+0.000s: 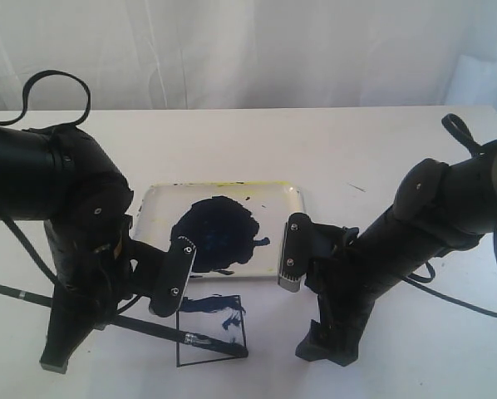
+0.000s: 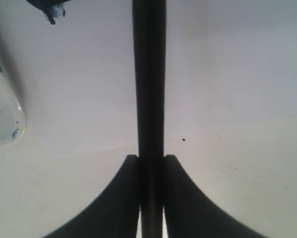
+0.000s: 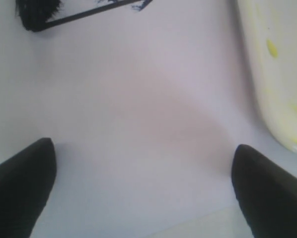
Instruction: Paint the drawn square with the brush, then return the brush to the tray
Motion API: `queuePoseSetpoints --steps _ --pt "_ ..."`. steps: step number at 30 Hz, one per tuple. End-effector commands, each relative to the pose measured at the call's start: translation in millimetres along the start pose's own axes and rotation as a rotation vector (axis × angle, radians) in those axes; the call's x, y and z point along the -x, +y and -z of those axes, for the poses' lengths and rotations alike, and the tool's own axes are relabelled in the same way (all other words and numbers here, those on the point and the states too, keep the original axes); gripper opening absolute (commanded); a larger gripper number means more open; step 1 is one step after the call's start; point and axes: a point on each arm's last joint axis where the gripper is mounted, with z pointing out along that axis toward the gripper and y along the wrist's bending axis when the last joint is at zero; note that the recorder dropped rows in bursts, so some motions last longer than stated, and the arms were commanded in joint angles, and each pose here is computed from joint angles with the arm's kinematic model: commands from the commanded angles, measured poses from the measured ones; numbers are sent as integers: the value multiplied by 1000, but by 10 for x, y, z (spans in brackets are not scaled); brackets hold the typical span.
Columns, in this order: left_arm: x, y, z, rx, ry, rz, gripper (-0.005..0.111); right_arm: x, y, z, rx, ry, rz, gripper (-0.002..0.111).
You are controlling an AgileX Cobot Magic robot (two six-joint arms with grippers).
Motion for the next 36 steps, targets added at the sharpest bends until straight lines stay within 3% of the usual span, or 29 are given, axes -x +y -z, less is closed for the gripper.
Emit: queuePoseSetpoints --steps 1,12,25,36 --pt "-5 -30 30 -17 10 28 0 -109 101 -110 98 53 -9 89" --pt "-51 28 33 53 55 174 0 -108 101 -110 98 52 -11 89" --pt "-38 42 28 65 43 170 0 -108 101 -110 98 52 -11 89" --pt "-5 -12 25 2 12 56 0 -109 101 -110 97 53 -24 89"
